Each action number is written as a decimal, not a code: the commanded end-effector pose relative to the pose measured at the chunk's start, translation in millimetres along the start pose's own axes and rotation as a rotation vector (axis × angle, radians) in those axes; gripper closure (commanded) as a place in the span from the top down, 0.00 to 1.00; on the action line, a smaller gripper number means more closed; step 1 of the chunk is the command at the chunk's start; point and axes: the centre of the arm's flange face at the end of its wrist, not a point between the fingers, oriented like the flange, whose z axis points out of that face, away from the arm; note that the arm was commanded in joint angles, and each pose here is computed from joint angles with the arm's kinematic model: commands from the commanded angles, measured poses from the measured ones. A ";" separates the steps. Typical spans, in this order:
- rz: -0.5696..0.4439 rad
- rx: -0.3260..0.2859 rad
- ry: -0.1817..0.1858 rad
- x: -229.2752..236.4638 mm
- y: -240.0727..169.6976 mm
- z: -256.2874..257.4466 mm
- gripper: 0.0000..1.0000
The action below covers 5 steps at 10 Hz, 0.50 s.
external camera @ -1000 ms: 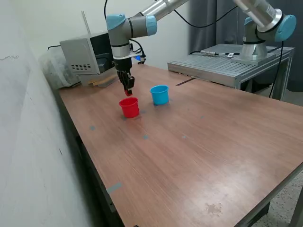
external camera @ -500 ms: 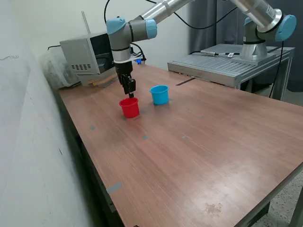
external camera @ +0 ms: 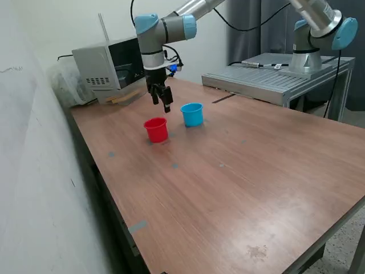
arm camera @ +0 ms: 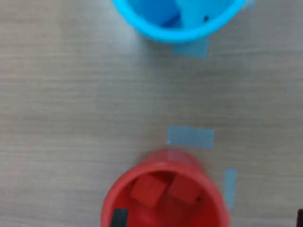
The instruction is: Place red objects in the red bin, and blue objects in the blue bin.
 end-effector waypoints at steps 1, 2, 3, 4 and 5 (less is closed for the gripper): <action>-0.063 -0.008 0.000 51.8 -69.0 -66.9 1.00; -0.077 -0.007 -0.001 64.1 -95.2 -83.7 1.00; -0.096 -0.001 -0.001 79.4 -123.7 -97.3 1.00; -0.093 -0.004 -0.001 81.9 -150.6 -111.8 1.00; -0.087 -0.015 -0.004 83.0 -184.2 -130.3 1.00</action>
